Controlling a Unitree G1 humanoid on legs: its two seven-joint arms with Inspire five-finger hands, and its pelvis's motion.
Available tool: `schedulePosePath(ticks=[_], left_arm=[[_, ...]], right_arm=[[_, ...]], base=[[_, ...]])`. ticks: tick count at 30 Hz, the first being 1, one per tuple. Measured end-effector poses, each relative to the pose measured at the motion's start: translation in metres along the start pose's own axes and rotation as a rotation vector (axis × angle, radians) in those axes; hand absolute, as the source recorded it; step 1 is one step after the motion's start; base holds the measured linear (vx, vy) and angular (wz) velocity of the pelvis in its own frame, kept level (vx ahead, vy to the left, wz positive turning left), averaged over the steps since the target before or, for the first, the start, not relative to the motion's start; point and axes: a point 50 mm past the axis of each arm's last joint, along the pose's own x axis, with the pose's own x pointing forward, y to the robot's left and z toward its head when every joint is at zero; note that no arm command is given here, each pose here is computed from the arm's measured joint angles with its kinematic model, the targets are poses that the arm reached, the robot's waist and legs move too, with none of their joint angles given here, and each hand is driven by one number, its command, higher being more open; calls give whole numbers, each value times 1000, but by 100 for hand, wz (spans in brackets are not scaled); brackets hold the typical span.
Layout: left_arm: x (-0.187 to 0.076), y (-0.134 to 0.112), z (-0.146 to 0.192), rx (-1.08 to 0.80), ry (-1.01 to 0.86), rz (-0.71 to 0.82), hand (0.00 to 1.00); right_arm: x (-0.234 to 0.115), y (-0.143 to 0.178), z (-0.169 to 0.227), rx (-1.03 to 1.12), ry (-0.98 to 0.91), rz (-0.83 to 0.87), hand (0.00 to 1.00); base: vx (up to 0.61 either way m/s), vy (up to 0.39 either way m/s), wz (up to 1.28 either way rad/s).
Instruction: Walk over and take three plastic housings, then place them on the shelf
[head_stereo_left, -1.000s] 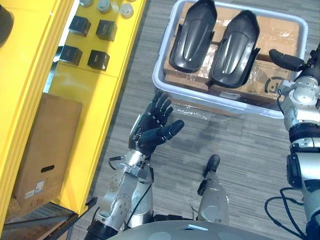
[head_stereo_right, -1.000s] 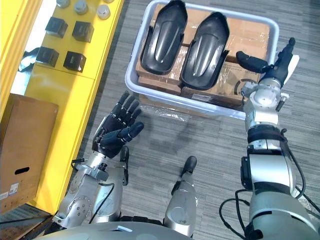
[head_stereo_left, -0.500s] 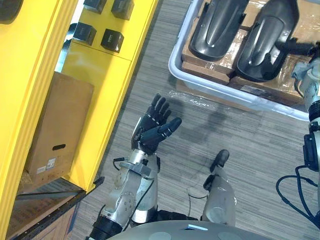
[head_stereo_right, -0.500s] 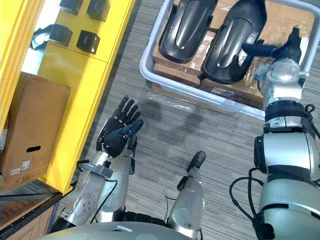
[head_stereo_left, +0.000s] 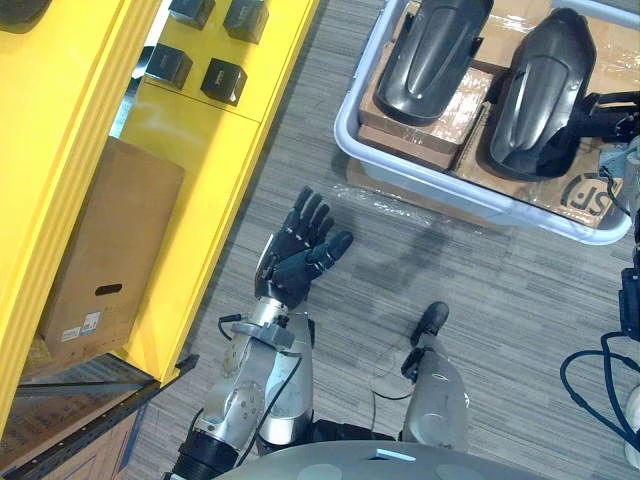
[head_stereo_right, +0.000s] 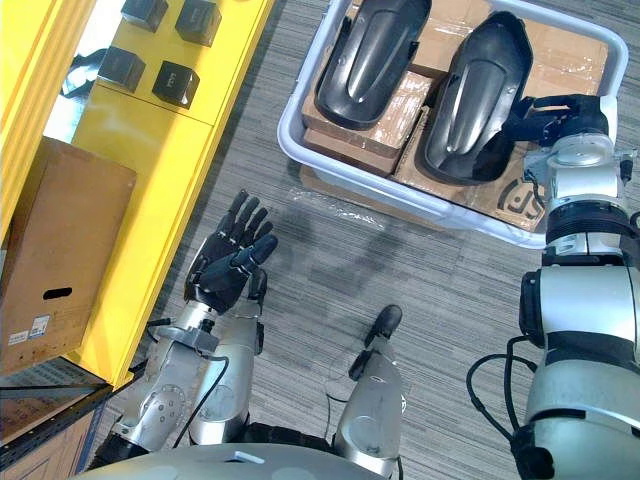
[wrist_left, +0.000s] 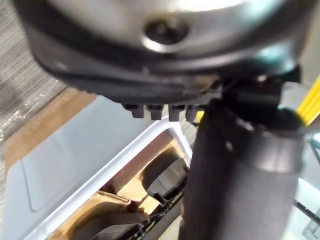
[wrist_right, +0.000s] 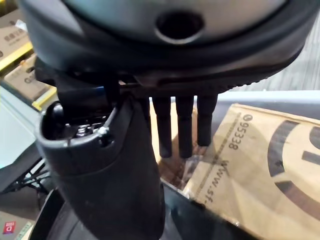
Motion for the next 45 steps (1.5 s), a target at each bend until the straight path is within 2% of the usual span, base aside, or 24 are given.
schedulePosePath(ticks=[2, 4, 5, 9, 13, 18, 20, 29, 34, 38, 45], left_arm=[[-1, 0, -1, 1, 8, -3, 100], [-1, -2, -3, -1, 17, -3, 100], [-1, -1, -3, 0, 18, 1, 100], [-3, -2, 1, 5, 10, -2, 100], [-4, -10, 10, -1, -31, -34, 100], [-8, -6, 15, -2, -54, -10, 100], [-8, -8, 19, 6, -62, -24, 100], [-4, -15, 22, 9, -47, -78, 100], [6, -22, 17, 19, 26, -127, 100], [34, -37, 11, 64, 86, -197, 100], [69, -41, -13, 127, 194, -71, 100]], right_arm=[[0, 1, -2, 21, 38, 0, 0], [0, 12, -25, -14, 159, 18, 0], [0, 14, -31, 40, 179, 12, 0], [-1, 14, -33, 50, 188, -36, 0], [-2, 10, -43, 41, 201, -157, 0], [-5, 4, -28, 66, 84, -296, 0], [-8, -1, -18, 75, -16, -363, 0], [-24, 5, -8, 54, -303, -393, 0], [-39, 47, -14, 49, -380, -284, 0], [-54, 79, -22, 52, -418, -181, 0], [-85, 131, -28, 92, -476, -24, 0]], base=[[-28, -85, 1], [-18, -70, 1], [-23, -41, -2], [-40, -34, -3], [-41, -23, -2], [-4, -17, -8], [0, 0, 0], [33, -9, 0], [56, -21, -5], [32, -28, -15], [-1, -11, -17]])
